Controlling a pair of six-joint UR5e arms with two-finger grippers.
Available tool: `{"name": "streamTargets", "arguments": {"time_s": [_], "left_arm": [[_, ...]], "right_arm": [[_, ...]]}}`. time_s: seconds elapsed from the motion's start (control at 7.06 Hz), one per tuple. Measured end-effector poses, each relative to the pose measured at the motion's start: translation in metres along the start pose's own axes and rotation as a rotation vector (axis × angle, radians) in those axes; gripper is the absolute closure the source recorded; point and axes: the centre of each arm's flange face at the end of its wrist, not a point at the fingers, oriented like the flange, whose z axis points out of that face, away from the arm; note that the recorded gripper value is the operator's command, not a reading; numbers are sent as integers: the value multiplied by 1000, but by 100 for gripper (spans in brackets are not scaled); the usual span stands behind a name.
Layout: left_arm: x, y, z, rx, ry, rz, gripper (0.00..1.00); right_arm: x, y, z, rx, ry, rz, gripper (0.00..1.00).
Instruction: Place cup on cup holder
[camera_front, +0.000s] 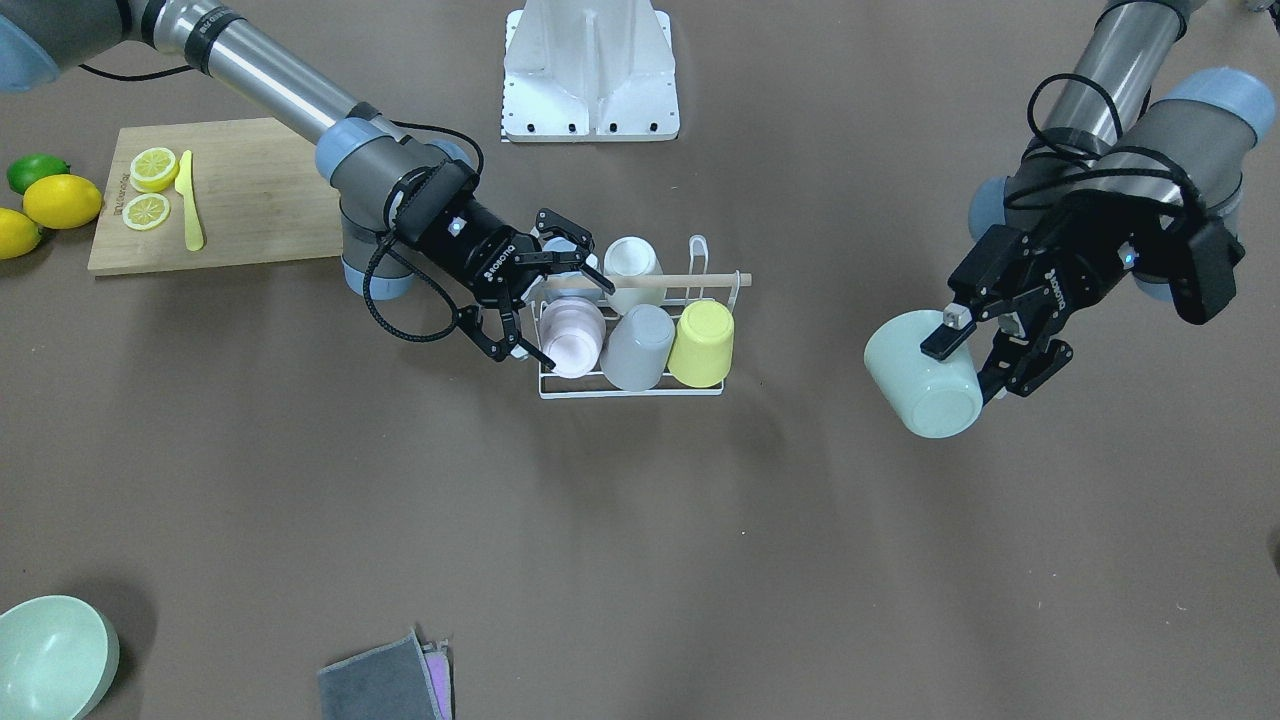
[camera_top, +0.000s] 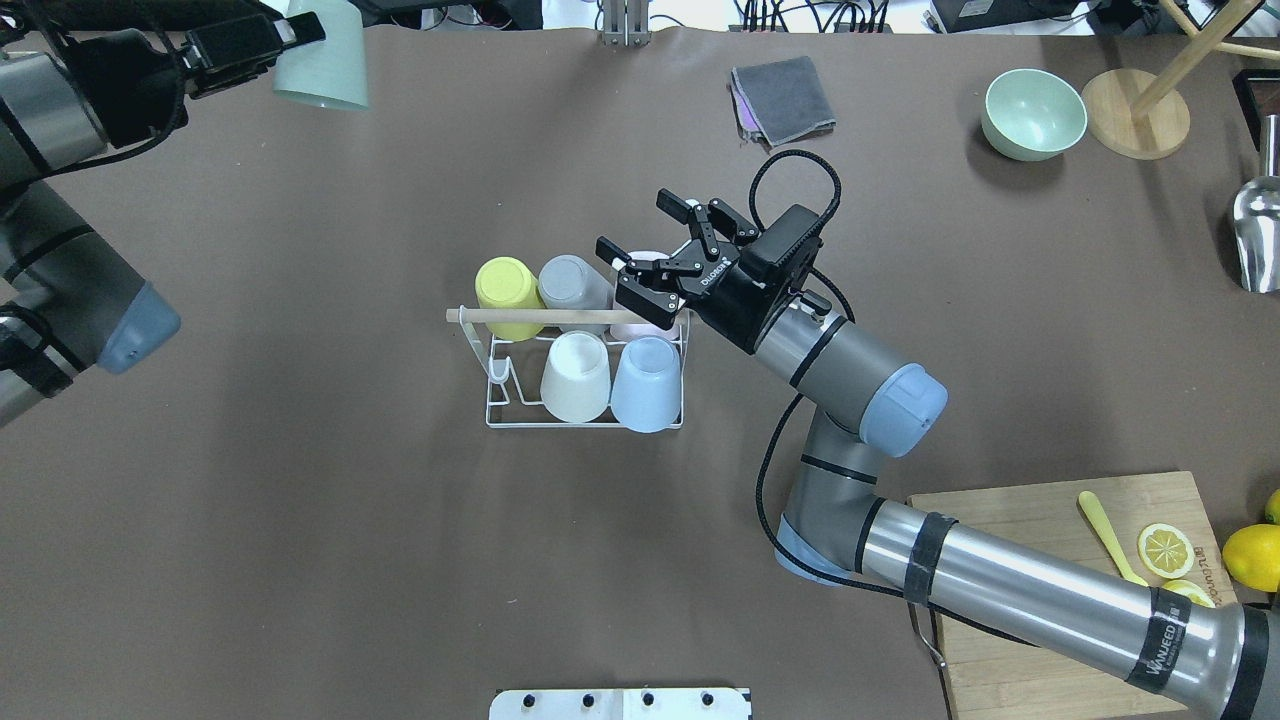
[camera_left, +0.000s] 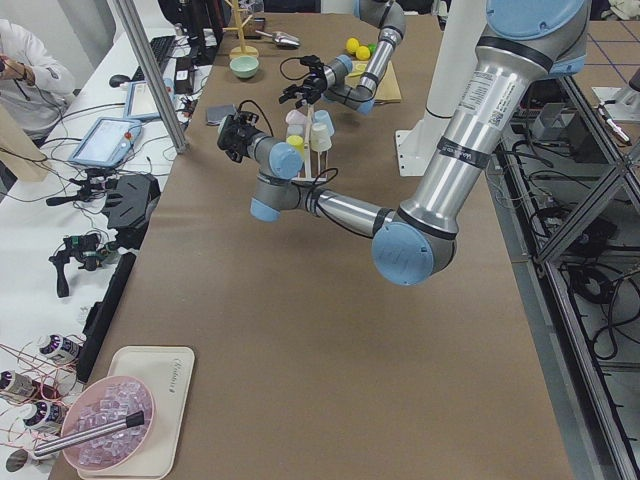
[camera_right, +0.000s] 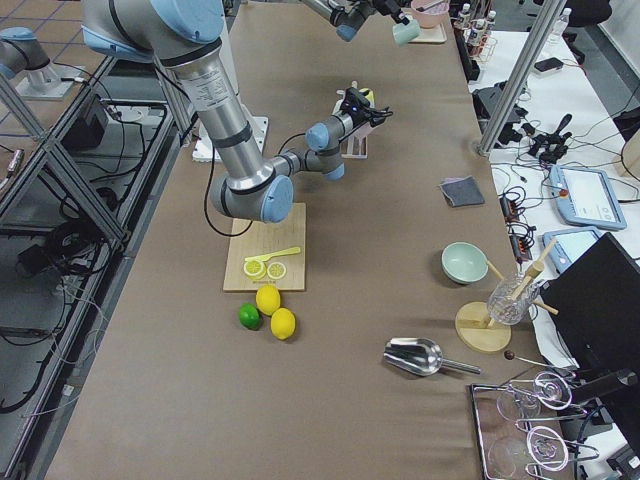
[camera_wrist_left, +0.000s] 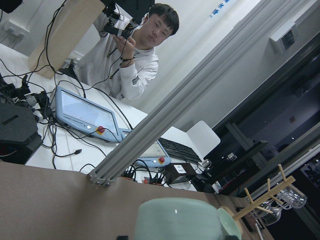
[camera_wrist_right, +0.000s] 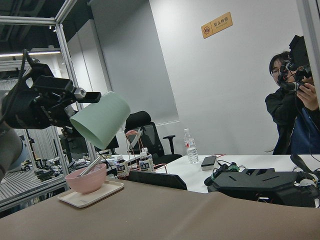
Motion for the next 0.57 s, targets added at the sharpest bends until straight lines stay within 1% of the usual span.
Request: {"name": "streamTargets", "arguments": {"time_s": [0.14, 0.28, 0.42, 0.57], "left_arm": [[11, 4, -10, 24, 23, -6, 100], [24, 17, -14, 48, 47, -18, 100], [34, 37, -14, 66, 69, -34, 100], [42, 60, -10, 69, 87, -41, 100]], "right_arm": [[11, -17, 2, 18, -1, -7, 0], [25, -42, 3, 42, -11, -13, 0], [39, -64, 2, 61, -16, -19, 0], [53, -79, 0, 70, -9, -32, 0]]}}
